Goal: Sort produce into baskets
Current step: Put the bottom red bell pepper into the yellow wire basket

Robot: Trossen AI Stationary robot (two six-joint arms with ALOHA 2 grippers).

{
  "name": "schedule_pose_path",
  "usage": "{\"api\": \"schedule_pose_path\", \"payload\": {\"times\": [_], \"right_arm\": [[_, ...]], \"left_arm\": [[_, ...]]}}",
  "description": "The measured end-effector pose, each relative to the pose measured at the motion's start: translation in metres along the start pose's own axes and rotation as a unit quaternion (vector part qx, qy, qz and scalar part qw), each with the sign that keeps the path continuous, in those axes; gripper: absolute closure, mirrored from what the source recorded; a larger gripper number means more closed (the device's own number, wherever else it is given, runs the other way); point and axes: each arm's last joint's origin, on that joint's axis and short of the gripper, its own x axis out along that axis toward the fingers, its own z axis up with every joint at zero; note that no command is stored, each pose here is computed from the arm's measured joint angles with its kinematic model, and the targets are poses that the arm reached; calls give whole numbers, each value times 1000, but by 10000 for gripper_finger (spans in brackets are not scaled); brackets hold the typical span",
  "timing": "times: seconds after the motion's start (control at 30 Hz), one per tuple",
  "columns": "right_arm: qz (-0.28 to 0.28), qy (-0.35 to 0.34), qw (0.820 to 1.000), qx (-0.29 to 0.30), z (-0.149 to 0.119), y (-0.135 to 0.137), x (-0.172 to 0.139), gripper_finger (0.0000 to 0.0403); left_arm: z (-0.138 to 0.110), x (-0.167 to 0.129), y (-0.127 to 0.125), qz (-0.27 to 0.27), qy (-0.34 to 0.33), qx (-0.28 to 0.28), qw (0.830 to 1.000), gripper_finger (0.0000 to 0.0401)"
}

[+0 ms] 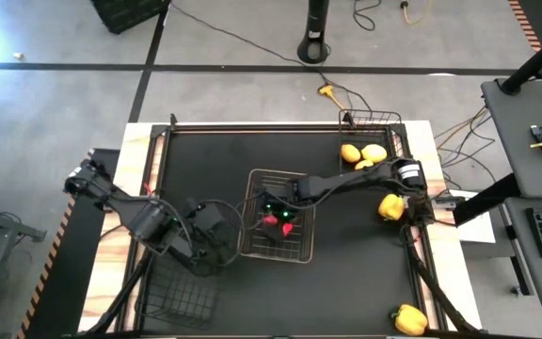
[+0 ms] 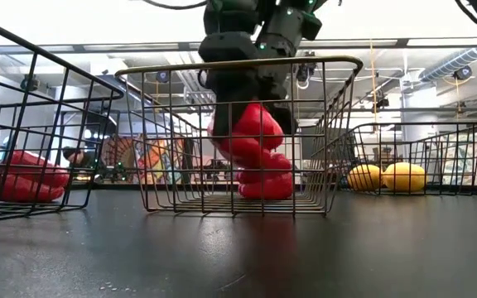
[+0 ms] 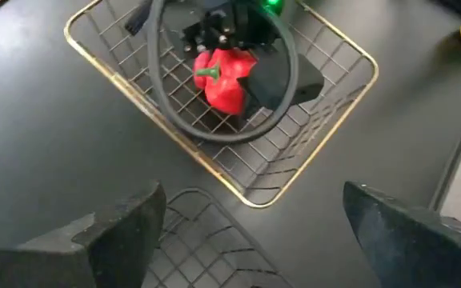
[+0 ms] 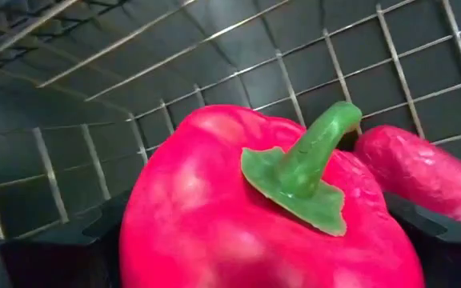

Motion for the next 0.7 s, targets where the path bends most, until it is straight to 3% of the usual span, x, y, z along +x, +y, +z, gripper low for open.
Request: {"api": "schedule_pose_path", "payload": {"times": [0.33,0.7], "right_arm": [[0,24,1000,-20,2,-11,8,76],[-17,22,996,-87,2,-13,14,32]], "left_arm": [[1,2,14,7,-18,-19,1000,50],[3,2,17,22,-28,-4,999,74]]}}
